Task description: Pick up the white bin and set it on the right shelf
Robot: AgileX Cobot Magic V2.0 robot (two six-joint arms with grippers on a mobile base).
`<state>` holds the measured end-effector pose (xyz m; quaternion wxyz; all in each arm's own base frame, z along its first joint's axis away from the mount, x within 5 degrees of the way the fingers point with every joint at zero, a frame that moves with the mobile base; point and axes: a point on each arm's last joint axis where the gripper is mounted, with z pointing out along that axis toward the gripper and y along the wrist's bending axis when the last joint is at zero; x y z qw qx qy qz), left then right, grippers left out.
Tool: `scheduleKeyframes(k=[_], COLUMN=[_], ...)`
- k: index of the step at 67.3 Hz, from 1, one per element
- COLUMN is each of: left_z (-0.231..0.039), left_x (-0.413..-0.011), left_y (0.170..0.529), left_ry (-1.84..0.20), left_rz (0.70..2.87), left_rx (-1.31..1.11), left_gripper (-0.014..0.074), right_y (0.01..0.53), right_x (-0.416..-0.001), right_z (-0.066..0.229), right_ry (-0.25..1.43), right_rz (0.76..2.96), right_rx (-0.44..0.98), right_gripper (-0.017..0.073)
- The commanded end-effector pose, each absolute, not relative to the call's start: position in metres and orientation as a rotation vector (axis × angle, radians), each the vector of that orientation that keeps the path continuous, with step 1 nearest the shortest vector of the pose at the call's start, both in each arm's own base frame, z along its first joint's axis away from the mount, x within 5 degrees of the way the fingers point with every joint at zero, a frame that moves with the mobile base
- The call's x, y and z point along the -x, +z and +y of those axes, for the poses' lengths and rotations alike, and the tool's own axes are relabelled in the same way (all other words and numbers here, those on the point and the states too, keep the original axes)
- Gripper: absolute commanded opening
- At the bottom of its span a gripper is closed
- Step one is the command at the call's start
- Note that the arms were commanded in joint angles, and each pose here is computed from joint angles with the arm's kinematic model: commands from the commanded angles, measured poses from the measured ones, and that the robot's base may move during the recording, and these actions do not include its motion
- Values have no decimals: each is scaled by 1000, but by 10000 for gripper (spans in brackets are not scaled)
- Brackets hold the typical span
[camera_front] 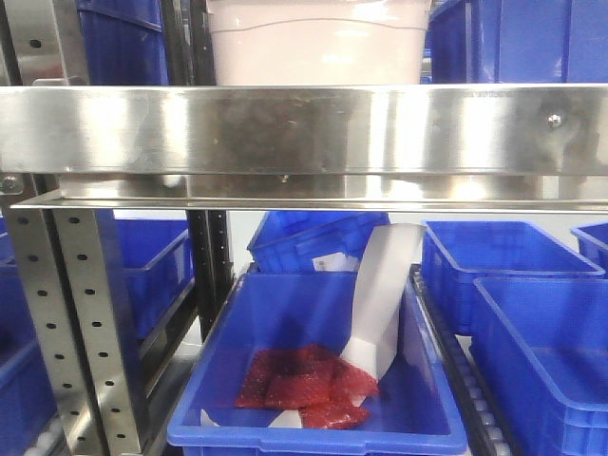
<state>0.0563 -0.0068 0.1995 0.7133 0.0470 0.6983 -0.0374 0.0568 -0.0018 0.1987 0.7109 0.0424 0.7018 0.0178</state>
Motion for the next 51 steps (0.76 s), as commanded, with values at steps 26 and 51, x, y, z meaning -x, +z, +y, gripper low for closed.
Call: scheduleKeyframes(k=[26,51], left_z=[-6,-6], left_x=[-55,-55], left_y=[209,209], left_ry=[-91,-91], left_rz=[1446,1446], left_rx=[-86,-86], left_gripper=[-118,-118], right_y=[208,208], right_x=[-55,-55], right_z=[-2,-2], right_ry=[29,29], right_rz=[1455,1455], right_rx=[-88,-88], right_gripper=[29,29])
